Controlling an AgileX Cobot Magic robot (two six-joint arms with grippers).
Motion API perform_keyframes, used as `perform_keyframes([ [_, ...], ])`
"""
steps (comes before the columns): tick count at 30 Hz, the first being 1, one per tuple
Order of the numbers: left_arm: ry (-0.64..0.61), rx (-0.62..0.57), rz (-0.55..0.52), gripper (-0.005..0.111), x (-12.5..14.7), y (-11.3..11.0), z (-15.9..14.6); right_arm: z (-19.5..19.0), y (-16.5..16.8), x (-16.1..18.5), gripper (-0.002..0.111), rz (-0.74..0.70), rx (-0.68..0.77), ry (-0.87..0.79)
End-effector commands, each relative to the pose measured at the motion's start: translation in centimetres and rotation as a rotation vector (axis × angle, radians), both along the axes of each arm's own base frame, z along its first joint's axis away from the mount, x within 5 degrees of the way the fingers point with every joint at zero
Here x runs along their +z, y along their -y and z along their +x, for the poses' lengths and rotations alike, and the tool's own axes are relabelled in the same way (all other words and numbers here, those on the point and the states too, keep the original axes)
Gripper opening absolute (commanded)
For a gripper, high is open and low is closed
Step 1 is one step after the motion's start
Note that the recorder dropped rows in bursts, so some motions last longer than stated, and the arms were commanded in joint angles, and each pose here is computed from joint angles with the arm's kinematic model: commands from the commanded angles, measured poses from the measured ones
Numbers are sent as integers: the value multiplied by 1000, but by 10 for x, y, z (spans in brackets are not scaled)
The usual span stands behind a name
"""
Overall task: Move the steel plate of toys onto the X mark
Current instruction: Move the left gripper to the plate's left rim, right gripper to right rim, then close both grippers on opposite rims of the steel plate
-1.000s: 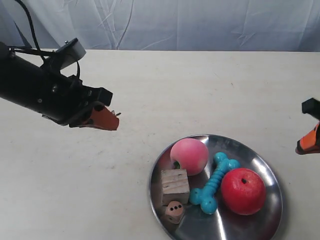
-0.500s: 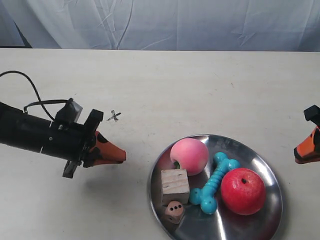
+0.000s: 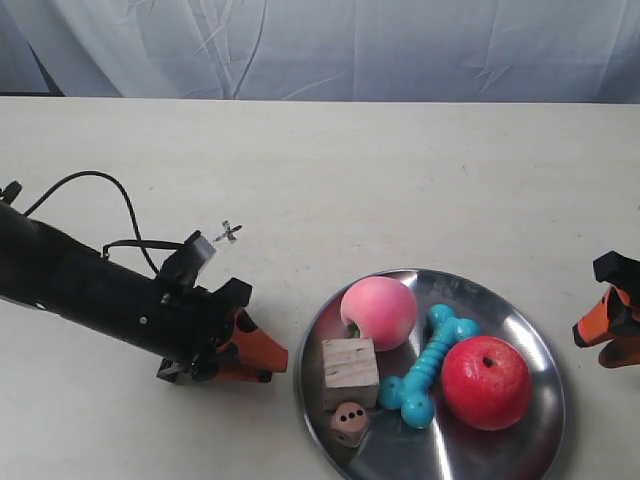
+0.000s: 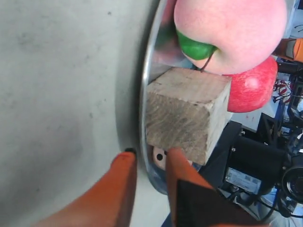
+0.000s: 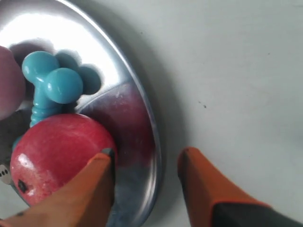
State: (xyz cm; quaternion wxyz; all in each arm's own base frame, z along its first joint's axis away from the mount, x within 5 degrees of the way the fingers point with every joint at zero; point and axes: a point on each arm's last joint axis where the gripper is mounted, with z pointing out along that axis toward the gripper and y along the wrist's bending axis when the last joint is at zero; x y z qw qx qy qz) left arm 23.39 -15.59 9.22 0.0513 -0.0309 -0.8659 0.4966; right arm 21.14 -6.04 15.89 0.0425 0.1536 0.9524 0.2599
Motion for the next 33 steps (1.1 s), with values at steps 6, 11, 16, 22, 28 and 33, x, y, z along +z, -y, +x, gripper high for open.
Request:
perform_keyframes([
  [6, 52, 47, 55, 43, -8, 3, 3, 2, 3, -2, 45, -40, -14, 19],
  [11, 108, -11, 51, 43, -8, 20, -5, 1, 2, -2, 45, -33, -11, 15],
  [16, 118, -22, 53, 43, -8, 28, -8, -1, 0, -2, 45, -9, -2, -1],
  [22, 131, -26, 66, 42, -9, 29, -7, -9, -5, -9, 45, 8, -13, -30],
  [28, 138, -30, 65, 31, -9, 29, -7, -9, -5, -9, 45, 17, -23, -29],
  [33, 157, -51, 62, 31, -9, 31, -8, -9, -5, -9, 45, 17, -23, -29],
])
